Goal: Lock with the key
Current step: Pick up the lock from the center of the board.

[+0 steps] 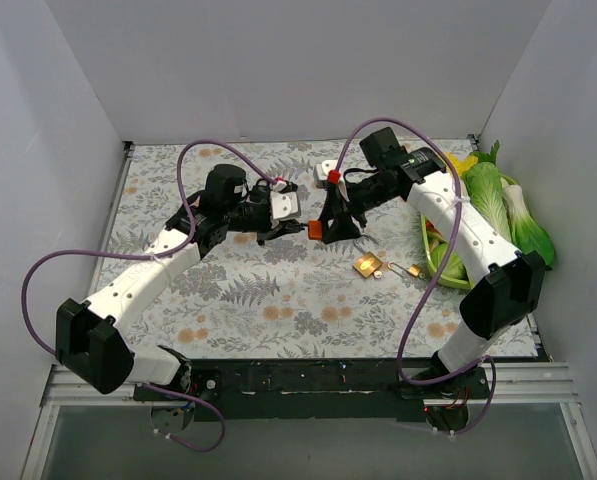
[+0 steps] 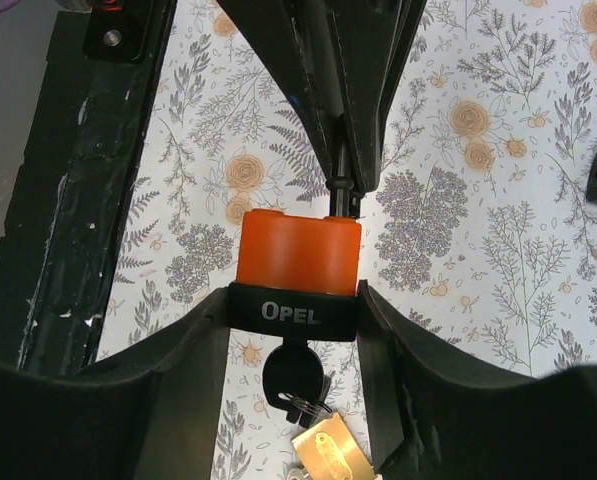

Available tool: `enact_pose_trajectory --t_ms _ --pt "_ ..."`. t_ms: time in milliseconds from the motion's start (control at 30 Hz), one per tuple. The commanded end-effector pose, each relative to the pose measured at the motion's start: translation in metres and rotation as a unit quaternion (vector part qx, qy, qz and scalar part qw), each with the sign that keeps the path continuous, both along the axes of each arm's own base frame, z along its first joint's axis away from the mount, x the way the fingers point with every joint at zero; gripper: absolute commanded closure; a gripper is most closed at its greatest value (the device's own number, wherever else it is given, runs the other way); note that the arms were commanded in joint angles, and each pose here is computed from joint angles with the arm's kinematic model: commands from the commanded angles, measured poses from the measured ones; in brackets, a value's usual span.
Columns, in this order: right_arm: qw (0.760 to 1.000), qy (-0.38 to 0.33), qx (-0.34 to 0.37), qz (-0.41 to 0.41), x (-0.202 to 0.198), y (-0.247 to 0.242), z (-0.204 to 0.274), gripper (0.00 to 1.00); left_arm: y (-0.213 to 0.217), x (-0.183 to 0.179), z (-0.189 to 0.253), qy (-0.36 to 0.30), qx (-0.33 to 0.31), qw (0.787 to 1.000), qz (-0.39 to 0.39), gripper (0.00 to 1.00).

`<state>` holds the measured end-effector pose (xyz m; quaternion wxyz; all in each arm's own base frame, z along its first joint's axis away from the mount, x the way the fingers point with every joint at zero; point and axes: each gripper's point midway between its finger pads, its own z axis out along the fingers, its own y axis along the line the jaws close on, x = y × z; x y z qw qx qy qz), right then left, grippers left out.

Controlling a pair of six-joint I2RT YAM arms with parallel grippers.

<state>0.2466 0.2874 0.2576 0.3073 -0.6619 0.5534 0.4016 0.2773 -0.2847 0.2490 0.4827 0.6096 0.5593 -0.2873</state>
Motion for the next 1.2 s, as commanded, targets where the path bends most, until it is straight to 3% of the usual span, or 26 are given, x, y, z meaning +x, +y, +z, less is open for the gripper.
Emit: enact_pose_trajectory --t_ms 0,67,467,600,733,933,1033,1100,1133,1167 --pt "0.999 -0.014 0.027 -0.015 -0.005 0.001 0.028 0.32 0.005 -0.007 0.026 0.003 -0.030 0.999 0.020 1.00" --pt "0.999 -0.009 0.025 -0.026 -0.004 -0.002 0.029 0.10 0.005 -0.012 0.030 0.014 -0.036 0.999 0.012 1.00" --pt "0.998 -0.026 0.043 -0.046 -0.001 -0.005 0.025 0.07 -0.008 -0.025 0.058 0.064 -0.075 0.995 -0.020 1.00" --pt "0.998 -0.024 0.044 -0.045 0.007 0.000 0.020 0.11 -0.011 -0.026 0.063 0.070 -0.080 0.994 -0.025 1.00" --pt "0.998 -0.021 0.041 -0.035 0.006 0.004 0.016 0.27 -0.014 -0.028 0.065 0.074 -0.081 0.994 -0.024 1.00" --pt "0.998 -0.040 0.042 -0.021 0.003 0.005 0.014 0.71 -0.013 -0.027 0.062 0.080 -0.078 0.994 -0.020 1.00" --pt "0.998 -0.045 0.045 -0.021 0.004 0.007 0.017 0.98 -0.014 -0.024 0.060 0.085 -0.076 0.993 -0.014 1.00" --pt "0.998 -0.047 0.047 -0.022 0.005 0.008 0.020 0.99 -0.013 -0.024 0.059 0.091 -0.072 0.993 -0.009 0.93" --pt "0.997 -0.048 0.050 -0.020 0.004 0.008 0.022 0.99 -0.011 -0.025 0.059 0.088 -0.070 0.994 -0.008 0.82" --pt "0.997 -0.048 0.051 -0.020 0.004 0.008 0.023 0.99 -0.009 -0.027 0.055 0.087 -0.061 0.994 -0.008 0.79"
